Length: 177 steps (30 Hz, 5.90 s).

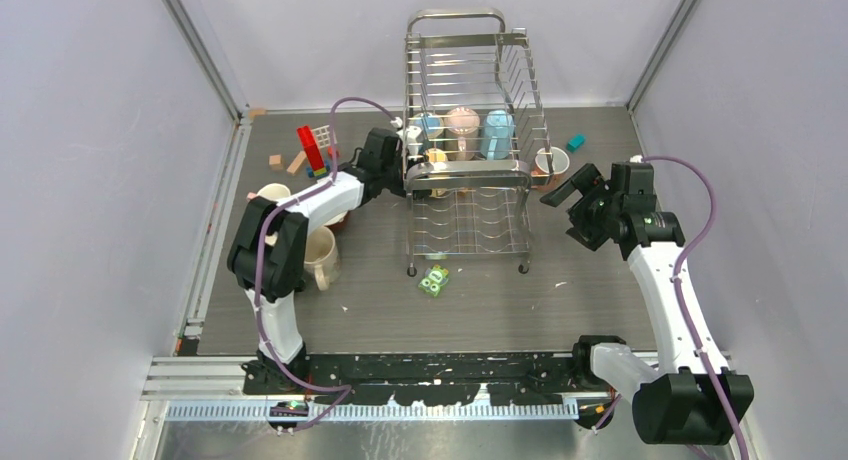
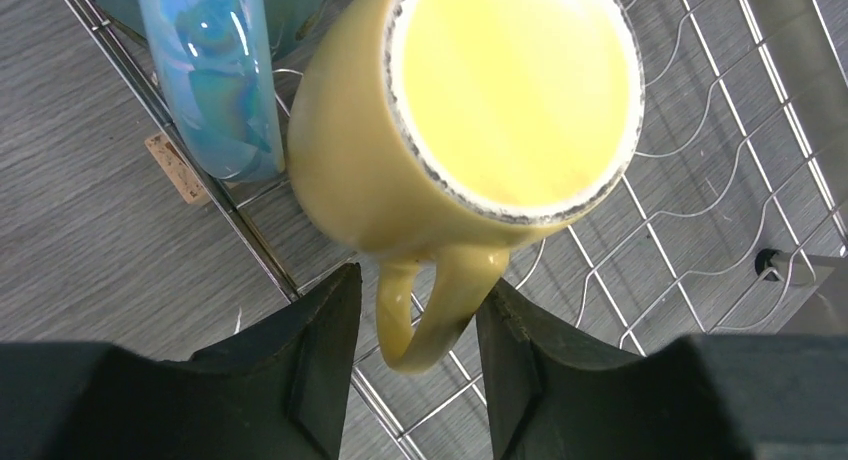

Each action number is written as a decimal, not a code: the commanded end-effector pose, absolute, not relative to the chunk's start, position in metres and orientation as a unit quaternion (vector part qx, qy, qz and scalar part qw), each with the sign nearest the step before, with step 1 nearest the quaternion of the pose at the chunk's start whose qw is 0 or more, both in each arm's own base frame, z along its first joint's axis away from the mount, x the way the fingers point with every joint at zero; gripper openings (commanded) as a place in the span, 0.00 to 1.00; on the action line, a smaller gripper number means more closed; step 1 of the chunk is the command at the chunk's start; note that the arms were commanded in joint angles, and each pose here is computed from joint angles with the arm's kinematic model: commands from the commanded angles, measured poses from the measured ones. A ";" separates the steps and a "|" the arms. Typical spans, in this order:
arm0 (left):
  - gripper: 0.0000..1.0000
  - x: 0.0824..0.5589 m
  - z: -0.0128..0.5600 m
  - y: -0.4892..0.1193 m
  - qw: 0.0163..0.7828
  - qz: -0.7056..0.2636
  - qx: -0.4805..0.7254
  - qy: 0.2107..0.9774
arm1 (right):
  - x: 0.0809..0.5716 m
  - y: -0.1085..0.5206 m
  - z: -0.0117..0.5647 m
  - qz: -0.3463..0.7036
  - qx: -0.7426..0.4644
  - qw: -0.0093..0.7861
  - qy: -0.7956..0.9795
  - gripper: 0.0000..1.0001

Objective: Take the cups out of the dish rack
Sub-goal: Unload the cup from the dish rack, then place the cup at the center of the board.

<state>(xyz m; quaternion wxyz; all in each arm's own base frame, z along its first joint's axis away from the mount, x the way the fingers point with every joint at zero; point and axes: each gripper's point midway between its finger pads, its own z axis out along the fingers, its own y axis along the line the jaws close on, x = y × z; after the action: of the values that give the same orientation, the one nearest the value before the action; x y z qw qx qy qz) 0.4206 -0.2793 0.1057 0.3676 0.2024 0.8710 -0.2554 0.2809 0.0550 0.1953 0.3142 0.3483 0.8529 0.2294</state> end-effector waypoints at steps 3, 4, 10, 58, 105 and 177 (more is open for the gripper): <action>0.37 0.441 0.132 -0.289 0.417 -0.268 0.213 0.842 | 0.279 0.054 0.203 0.233 0.334 0.331 0.851 1.00; 0.34 0.440 0.132 -0.288 0.417 -0.268 0.213 0.842 | 0.279 0.055 0.203 0.233 0.334 0.332 0.851 1.00; 0.09 0.435 0.135 -0.286 0.424 -0.270 0.212 0.838 | 0.278 0.055 0.202 0.234 0.333 0.332 0.851 1.00; 0.00 0.309 0.292 -0.152 0.491 -0.215 -0.050 0.843 | 0.254 0.057 0.315 0.251 0.273 0.434 0.821 1.00; 0.00 0.272 0.601 -0.297 0.433 -0.727 0.051 0.531 | 0.301 0.230 0.566 0.580 -0.019 0.487 0.653 0.99; 0.14 0.281 0.661 -0.315 0.329 -0.918 -0.030 0.221 | 0.327 0.196 0.648 0.888 0.206 0.268 0.313 0.01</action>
<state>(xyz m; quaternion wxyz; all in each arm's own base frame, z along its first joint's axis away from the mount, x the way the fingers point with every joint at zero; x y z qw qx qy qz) 0.3199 -0.3414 0.6255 0.3138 -0.0834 0.2920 -0.8996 0.3613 0.2194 0.6064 0.2677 0.2407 0.3943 0.8455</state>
